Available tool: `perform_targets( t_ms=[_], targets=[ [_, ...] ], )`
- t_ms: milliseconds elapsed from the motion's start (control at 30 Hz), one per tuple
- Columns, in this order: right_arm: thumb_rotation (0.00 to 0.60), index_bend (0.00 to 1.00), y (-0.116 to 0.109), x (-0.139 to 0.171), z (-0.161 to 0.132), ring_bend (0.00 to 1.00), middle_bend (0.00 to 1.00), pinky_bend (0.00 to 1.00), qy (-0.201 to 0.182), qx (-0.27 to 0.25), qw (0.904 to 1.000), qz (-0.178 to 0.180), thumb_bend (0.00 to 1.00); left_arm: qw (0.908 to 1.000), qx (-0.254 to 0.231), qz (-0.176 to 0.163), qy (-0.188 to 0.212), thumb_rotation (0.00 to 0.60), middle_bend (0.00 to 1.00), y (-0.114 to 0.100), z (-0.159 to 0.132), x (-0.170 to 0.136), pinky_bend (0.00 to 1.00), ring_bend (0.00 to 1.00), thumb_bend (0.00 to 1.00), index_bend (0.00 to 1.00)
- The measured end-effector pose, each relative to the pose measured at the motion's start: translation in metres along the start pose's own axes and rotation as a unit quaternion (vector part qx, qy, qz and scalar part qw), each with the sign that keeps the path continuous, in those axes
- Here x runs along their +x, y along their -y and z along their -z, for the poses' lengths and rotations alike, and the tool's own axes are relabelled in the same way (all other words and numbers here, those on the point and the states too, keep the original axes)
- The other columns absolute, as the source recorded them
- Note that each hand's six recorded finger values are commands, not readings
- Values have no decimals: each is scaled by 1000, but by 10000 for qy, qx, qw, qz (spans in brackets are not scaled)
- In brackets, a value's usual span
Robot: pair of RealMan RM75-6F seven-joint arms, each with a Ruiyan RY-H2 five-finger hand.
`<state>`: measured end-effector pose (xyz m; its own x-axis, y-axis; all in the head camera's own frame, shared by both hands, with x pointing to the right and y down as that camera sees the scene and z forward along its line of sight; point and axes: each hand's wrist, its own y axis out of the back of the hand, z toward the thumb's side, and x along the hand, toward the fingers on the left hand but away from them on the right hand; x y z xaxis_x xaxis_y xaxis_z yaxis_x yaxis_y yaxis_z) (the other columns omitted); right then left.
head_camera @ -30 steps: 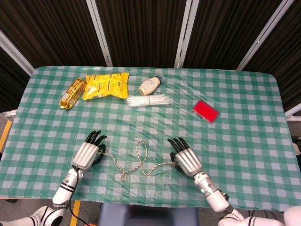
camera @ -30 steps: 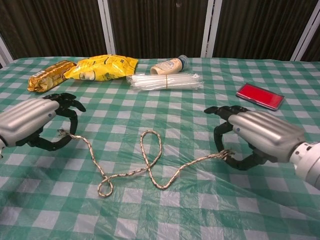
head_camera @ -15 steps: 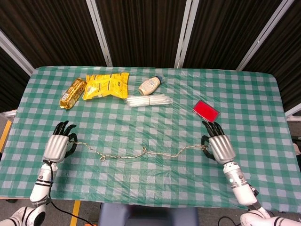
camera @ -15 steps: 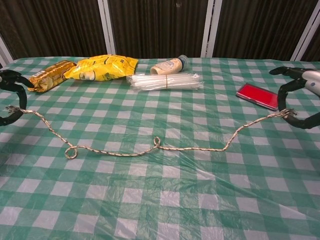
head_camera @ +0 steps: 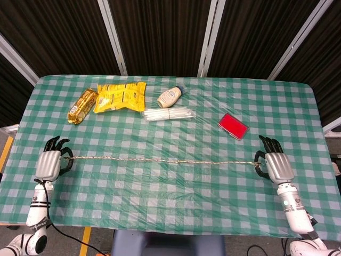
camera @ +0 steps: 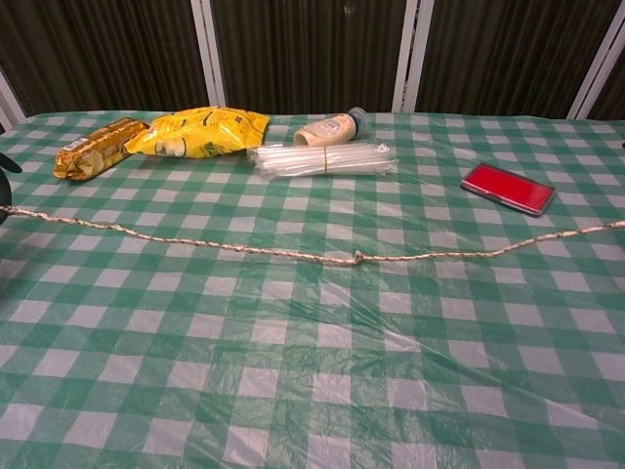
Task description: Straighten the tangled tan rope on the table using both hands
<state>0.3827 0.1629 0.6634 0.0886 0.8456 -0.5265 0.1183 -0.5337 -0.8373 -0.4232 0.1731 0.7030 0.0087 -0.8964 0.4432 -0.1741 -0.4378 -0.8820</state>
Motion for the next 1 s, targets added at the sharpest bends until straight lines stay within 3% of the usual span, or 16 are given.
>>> perform_targets(
  t_ms=[267, 1000],
  targets=[
    [600, 769, 8, 5, 26, 0, 142, 0, 267, -22, 9996, -100, 497, 9998, -20, 145, -162, 600, 209, 10, 10, 7, 112, 80, 480, 665],
    [600, 769, 30, 2, 40, 0, 142, 0, 471, 147, 9981, -369, 497, 9985, 217, 309, -402, 600, 210, 25, 27, 21, 113, 80, 482, 665]
  ],
)
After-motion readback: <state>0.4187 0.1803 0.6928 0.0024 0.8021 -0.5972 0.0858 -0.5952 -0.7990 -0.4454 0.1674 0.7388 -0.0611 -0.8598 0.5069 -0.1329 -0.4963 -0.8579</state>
